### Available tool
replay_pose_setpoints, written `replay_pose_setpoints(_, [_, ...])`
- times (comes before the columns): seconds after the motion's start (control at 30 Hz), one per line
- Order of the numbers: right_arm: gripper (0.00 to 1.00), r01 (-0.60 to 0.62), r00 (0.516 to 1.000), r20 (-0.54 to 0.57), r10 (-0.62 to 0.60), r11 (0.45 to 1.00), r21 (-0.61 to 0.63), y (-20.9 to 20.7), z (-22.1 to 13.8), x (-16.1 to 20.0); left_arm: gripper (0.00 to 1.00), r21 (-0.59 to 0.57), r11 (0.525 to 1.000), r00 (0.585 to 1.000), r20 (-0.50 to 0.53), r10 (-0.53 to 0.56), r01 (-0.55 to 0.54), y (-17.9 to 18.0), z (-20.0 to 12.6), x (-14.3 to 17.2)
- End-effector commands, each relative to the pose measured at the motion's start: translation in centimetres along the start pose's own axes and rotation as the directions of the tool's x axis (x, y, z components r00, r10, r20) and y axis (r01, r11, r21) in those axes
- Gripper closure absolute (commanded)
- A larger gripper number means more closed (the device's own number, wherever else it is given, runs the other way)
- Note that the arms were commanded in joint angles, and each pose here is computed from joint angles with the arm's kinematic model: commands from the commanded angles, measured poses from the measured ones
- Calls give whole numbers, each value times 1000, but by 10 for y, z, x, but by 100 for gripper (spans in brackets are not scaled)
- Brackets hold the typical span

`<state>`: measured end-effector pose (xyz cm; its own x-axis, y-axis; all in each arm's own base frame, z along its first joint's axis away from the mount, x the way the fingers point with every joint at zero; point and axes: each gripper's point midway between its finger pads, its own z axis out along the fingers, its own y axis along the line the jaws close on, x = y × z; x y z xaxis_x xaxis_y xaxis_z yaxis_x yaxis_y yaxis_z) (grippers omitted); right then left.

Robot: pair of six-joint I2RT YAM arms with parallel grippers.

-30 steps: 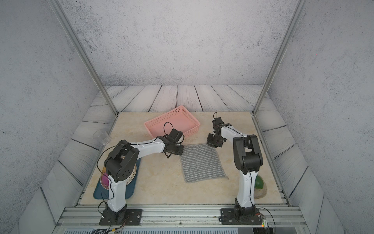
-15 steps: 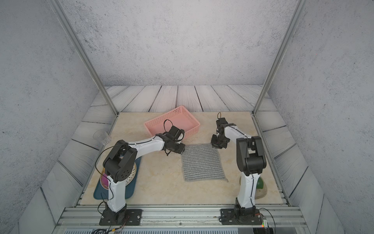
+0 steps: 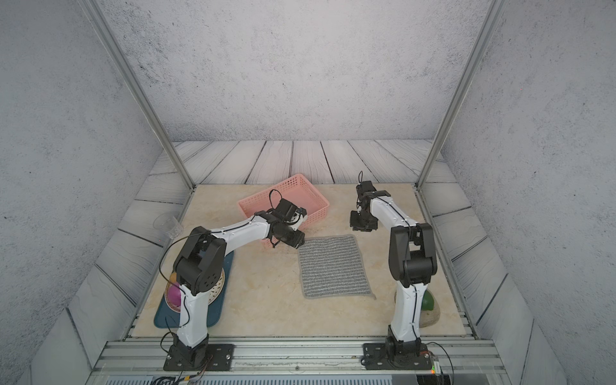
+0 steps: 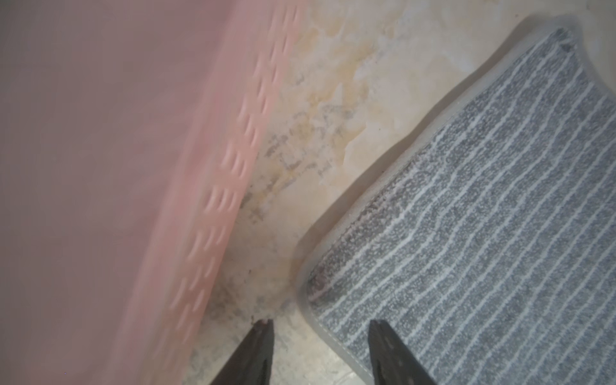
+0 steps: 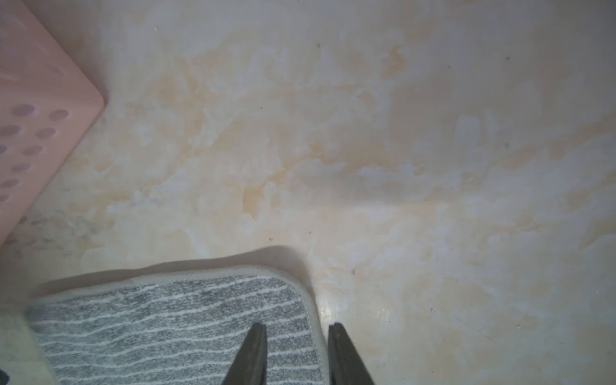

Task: Fold the square dishcloth
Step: Fold the cleaning item at the center of the board.

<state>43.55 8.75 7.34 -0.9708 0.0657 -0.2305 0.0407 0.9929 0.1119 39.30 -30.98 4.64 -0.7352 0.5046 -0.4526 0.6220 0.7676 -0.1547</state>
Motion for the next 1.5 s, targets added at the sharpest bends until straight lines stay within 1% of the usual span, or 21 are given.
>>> replay_pose_setpoints(0.0, [69, 47, 997, -59, -46, 999, 8, -1, 8, 8, 50, 29, 999, 998, -62, 26, -24, -3, 10, 10])
replay_pose_setpoints(0.07, [69, 53, 996, -69, -53, 999, -2, 1, 13, 8, 53, 36, 999, 997, -72, 24, -22, -3, 14, 13])
replay_pose_setpoints(0.23, [69, 58, 994, -93, -61, 998, -32, 6, 26, 9, 56, 18, 1000, 995, -103, 15, -14, 1, 24, 21])
replay_pose_setpoints(0.37, [69, 55, 991, -116, -63, 996, -74, 13, 38, 9, 64, 5, 1000, 992, -125, 13, -12, 5, 31, 25])
replay_pose_setpoints(0.53, [69, 52, 989, -138, -63, 996, -76, 14, 47, 9, 69, 0, 1000, 988, -155, 14, -14, 8, 40, 31])
replay_pose_setpoints(0.7, [70, 56, 987, -149, -64, 997, -57, 9, 51, 12, 82, -7, 1000, 985, -170, 11, -13, 10, 44, 33])
replay_pose_setpoints(0.83, [74, 58, 986, -155, -63, 998, -36, 6, 53, 13, 100, -11, 1000, 984, -178, 5, -7, 11, 45, 34])
replay_pose_setpoints(0.97, [86, 61, 987, -144, -66, 997, -37, 6, 51, 10, 100, -16, 1000, 985, -174, -1, -2, 10, 41, 30])
replay_pose_setpoints(1.03, [94, 65, 989, -127, -70, 997, -36, 7, 46, 5, 100, -16, 1000, 988, -154, -4, 2, 9, 36, 24])
replay_pose_setpoints(1.1, [100, 67, 993, -98, -70, 997, -30, 7, 38, -1, 100, -23, 1000, 993, -120, -7, 4, 9, 27, 15])
replay_pose_setpoints(1.3, [100, 57, 998, -1, -57, 997, -44, 13, 16, -22, 100, -80, 997, 1000, 20, -6, 8, 14, -2, -19])
replay_pose_setpoints(1.47, [100, 42, 998, 44, -41, 999, -33, 14, 5, -38, 100, -142, 990, 997, 83, -10, 21, 25, -11, -35])
